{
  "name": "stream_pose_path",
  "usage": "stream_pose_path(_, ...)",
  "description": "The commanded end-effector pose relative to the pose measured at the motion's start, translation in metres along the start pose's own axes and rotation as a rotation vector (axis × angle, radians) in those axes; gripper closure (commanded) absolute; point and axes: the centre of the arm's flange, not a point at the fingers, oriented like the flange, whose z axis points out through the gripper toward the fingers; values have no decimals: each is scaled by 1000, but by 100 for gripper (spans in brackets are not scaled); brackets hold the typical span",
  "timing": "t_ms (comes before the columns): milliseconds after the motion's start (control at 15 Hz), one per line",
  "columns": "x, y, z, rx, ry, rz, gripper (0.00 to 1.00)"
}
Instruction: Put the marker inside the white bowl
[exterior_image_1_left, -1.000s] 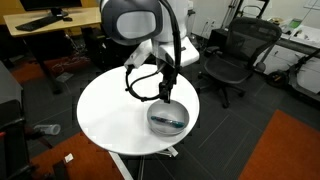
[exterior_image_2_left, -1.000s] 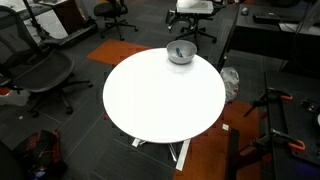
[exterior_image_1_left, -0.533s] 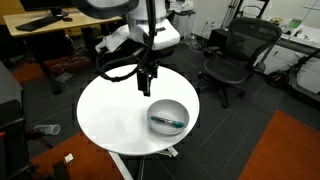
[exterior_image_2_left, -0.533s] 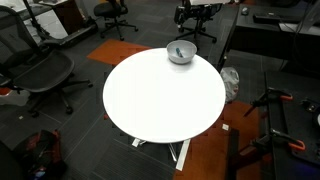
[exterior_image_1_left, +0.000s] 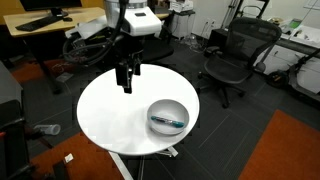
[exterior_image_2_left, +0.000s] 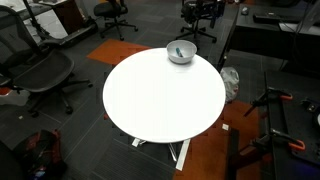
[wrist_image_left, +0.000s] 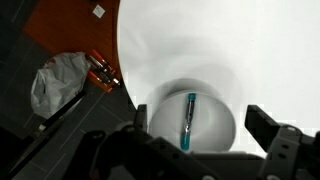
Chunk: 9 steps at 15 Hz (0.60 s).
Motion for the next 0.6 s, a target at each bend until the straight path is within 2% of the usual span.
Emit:
stream_pose_path(0,-24,8,-12,-20,-13,-16,0)
stream_pose_path(67,-7,1,-2,-6,-2,-12,0)
stream_pose_path(533,-11,3,-3,-9,-7,-17,0)
